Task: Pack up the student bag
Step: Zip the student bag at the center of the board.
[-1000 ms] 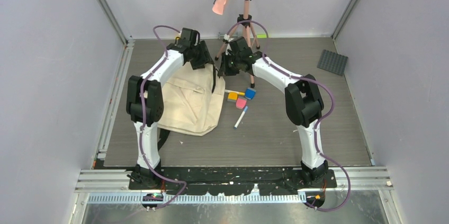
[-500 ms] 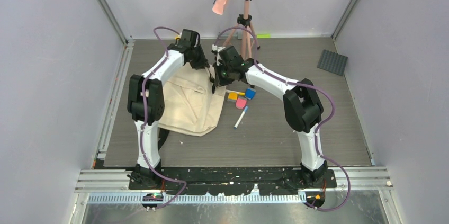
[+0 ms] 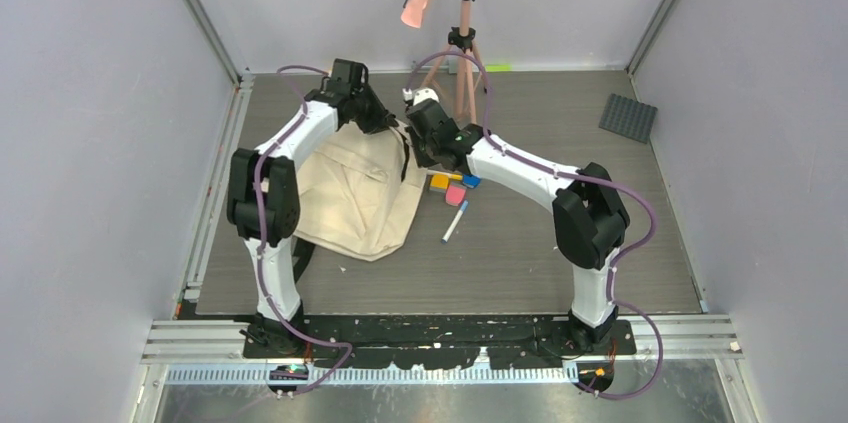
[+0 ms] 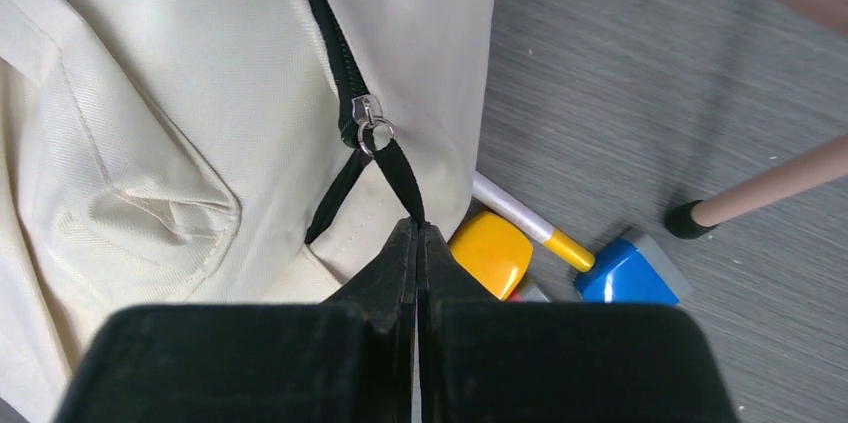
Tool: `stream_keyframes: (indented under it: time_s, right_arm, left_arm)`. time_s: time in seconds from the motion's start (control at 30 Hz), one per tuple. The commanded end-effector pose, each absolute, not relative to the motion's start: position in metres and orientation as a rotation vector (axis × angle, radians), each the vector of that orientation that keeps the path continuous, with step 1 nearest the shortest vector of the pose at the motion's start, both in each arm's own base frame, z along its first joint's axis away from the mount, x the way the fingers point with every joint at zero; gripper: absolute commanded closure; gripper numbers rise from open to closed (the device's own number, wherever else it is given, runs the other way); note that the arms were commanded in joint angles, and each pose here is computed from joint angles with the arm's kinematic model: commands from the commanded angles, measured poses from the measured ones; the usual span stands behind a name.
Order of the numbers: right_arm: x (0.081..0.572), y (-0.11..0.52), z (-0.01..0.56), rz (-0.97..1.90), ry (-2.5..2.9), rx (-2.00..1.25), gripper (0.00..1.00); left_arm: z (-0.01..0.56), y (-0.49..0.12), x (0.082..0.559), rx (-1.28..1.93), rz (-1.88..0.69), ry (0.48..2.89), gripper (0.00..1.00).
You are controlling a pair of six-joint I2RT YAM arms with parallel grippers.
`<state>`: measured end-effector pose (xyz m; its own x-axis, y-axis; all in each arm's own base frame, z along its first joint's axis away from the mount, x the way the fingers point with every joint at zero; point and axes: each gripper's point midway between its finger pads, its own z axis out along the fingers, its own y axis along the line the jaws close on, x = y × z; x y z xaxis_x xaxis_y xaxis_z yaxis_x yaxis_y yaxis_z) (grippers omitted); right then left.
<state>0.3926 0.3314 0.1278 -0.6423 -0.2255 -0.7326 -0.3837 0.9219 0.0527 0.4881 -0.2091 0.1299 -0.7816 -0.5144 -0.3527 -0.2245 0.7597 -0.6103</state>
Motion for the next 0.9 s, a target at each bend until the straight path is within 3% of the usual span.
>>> stream_keyframes:
  time_s: [0.0,0.3,0.43,0.57,0.73,0.87]
  right_arm:
    - [0.381,0.292,0.145,0.016,2.276,-0.412,0.99]
    - [0.335,0.348,0.144,0.068,2.234,-0.655,0.99]
    - [0.322,0.339,0.142,-0.015,2.225,-0.65,1.0]
    - [0.324,0.326,0.189,0.008,2.152,-0.517,0.99]
    - [0.318,0.328,0.294,0.246,1.985,-0.374,0.99]
    - [0.319,0.33,0.329,0.288,1.909,-0.383,0.99]
  left_arm:
    - [0.258,-0.181,0.529,-0.615,-0.914,2.025,1.0]
    - [0.358,-0.18,0.524,-0.563,-1.012,1.817,1.0]
    - [0.401,-0.175,0.513,-0.529,-1.03,1.738,1.0]
    - [0.442,-0.169,0.494,-0.483,-1.039,1.661,1.0]
    - [0.489,-0.165,0.467,-0.438,-1.067,1.569,1.0]
    - [0.524,-0.161,0.449,-0.411,-1.09,1.493,1.0]
